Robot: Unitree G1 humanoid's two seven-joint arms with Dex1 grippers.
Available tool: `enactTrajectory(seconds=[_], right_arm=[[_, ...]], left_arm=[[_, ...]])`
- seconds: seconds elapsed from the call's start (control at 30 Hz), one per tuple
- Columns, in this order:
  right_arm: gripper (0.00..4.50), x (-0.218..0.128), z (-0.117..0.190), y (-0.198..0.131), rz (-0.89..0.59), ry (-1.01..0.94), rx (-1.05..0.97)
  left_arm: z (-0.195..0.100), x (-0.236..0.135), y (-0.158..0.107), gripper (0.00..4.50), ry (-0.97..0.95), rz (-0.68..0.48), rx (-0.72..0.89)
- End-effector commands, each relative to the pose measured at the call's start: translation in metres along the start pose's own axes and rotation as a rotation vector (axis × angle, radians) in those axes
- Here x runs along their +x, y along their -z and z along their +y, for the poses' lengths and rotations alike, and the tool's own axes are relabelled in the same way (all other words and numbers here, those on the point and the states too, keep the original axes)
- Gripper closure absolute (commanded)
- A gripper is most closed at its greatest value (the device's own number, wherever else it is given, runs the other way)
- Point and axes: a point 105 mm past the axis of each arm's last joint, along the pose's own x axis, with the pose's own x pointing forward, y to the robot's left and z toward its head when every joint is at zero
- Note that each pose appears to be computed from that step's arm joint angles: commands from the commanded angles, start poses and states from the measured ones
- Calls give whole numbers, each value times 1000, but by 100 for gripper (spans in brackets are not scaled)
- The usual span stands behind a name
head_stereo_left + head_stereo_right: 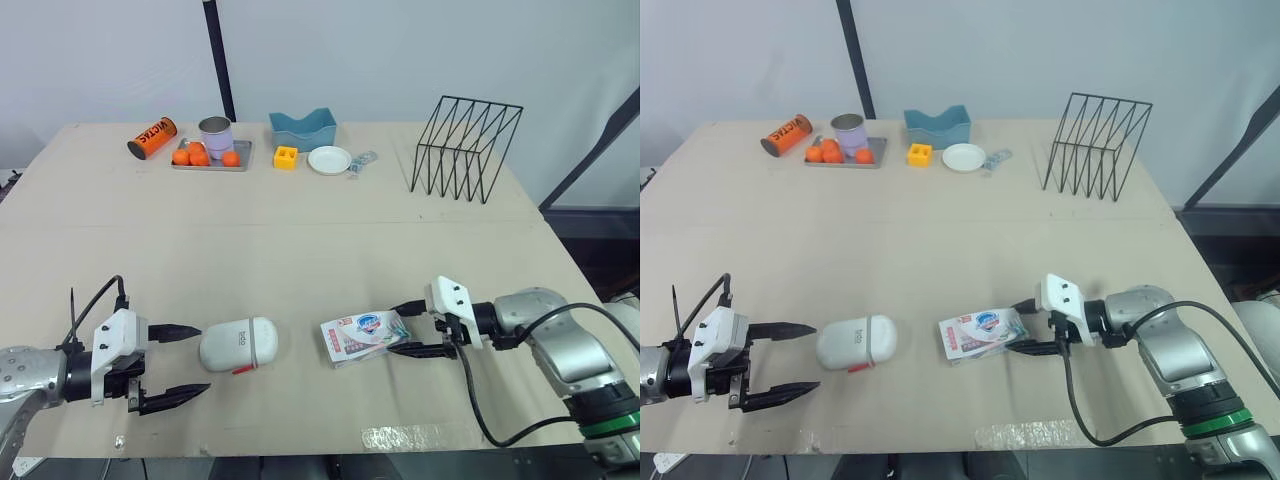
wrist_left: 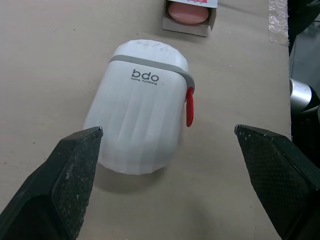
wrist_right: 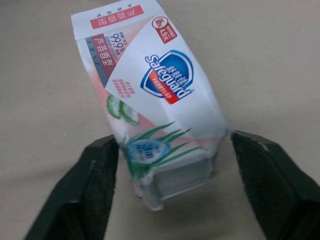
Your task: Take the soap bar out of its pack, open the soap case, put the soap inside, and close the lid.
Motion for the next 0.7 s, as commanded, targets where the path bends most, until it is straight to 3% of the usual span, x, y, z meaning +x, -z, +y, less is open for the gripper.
enactTrajectory(seconds=[0.03,0.7], right_arm=[[171,-2,3,-2,2,-28,-16],[171,1,1,-7,-18,-7,-31]], left_arm=[[-1,-2,-9,0,-15,-18,42],[3,-2,-8,0,-35,-12,54]])
